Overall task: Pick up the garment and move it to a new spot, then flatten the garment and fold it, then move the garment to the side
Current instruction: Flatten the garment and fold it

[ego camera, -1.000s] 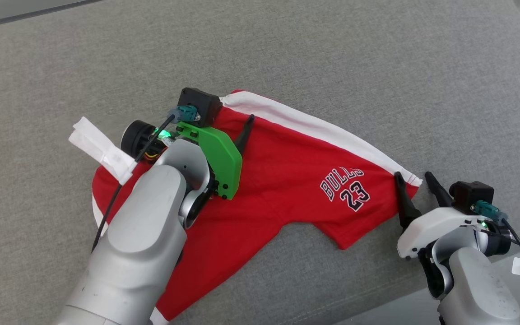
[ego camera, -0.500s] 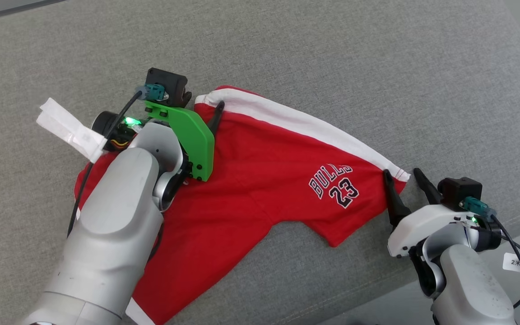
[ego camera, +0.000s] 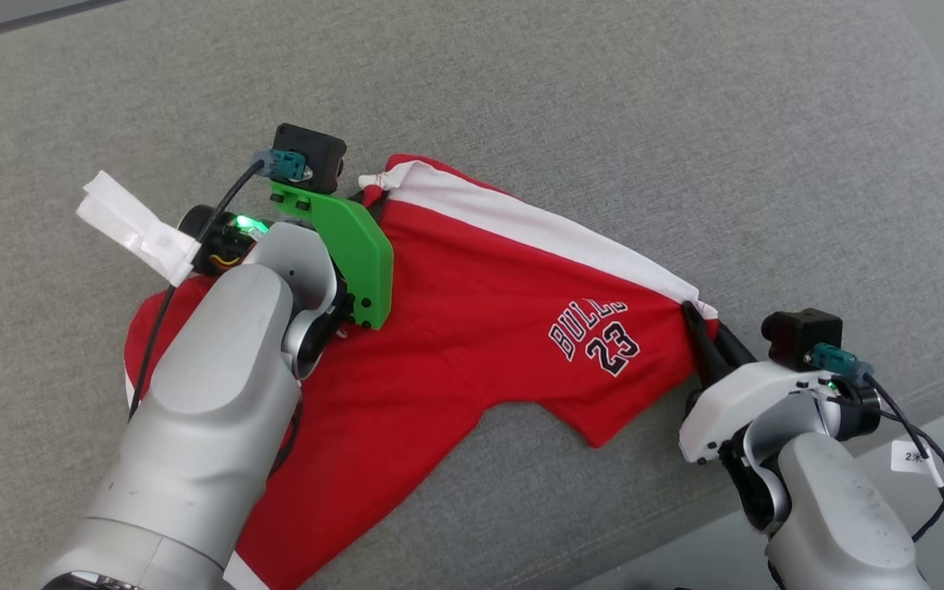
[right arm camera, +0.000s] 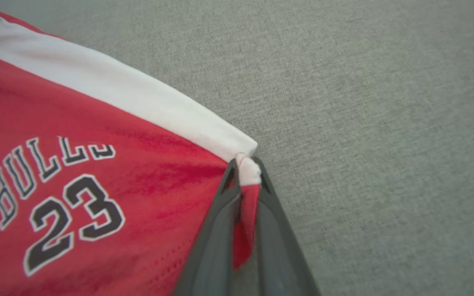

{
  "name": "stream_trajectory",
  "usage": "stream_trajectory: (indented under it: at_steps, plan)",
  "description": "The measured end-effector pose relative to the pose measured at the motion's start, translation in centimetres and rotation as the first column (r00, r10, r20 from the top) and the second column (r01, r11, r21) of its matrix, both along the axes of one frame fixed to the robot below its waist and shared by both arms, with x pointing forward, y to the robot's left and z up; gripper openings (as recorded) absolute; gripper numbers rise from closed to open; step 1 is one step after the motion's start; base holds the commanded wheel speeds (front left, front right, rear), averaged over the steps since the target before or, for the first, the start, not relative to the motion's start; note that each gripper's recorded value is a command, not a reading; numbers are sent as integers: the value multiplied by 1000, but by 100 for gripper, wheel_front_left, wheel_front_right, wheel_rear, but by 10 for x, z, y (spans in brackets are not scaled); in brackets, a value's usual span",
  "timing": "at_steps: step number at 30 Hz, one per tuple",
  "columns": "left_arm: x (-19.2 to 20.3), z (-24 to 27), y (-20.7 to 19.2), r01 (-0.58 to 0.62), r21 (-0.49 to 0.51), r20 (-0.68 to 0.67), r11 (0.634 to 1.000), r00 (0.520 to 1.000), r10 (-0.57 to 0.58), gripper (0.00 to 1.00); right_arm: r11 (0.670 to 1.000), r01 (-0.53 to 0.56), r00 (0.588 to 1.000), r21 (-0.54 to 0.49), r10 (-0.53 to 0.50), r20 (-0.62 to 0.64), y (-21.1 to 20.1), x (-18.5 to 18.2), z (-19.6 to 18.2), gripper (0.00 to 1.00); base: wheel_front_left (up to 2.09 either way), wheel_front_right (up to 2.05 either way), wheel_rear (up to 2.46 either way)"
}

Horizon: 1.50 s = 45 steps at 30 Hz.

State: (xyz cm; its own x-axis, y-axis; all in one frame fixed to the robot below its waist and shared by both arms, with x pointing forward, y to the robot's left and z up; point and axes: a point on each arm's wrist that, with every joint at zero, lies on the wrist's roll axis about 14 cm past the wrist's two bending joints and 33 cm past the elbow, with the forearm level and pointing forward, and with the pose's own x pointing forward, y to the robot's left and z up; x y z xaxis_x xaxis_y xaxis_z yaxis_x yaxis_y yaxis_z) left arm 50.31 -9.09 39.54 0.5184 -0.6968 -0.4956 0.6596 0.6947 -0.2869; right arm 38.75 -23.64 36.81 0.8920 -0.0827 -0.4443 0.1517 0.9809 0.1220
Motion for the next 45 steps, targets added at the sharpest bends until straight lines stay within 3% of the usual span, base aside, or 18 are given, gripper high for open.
stream_trajectory:
  at_steps: [8,12,21,26,29,33,36,43,45]
  plan:
    - [16,102,1,-17,-222,226,975,972,68,0,999,52,979,-8,-49,199,-26,7,63,0,0,0,0]
    - [1,152,11,19,-306,306,952,949,79,0,1000,9,959,18,-13,284,-27,5,110,0,0,0,0]
    - [-102,237,45,105,-443,394,890,915,89,0,977,-210,875,-43,207,437,0,-45,241,0,0,0,0]
    - [-139,290,71,166,-452,509,877,855,100,0,963,-218,815,-156,268,514,-4,-66,303,0,0,0,0]
    - [-150,308,74,205,-470,516,858,853,79,0,950,-221,795,-222,307,523,-6,-63,327,0,0,0,0]
    - [-125,330,81,211,-453,562,866,822,94,0,925,-277,774,-259,375,511,1,-37,341,0,0,0,0]
    - [-85,333,85,165,-461,541,872,831,129,0,913,-328,775,-243,408,483,8,2,335,0,0,0,0]
    - [55,311,101,-18,-404,506,914,828,240,0,910,-315,773,-269,410,483,27,139,341,0,0,0,0]
    - [96,308,107,-62,-407,523,911,802,288,0,914,-279,771,-294,396,500,38,184,345,0,0,0,0]
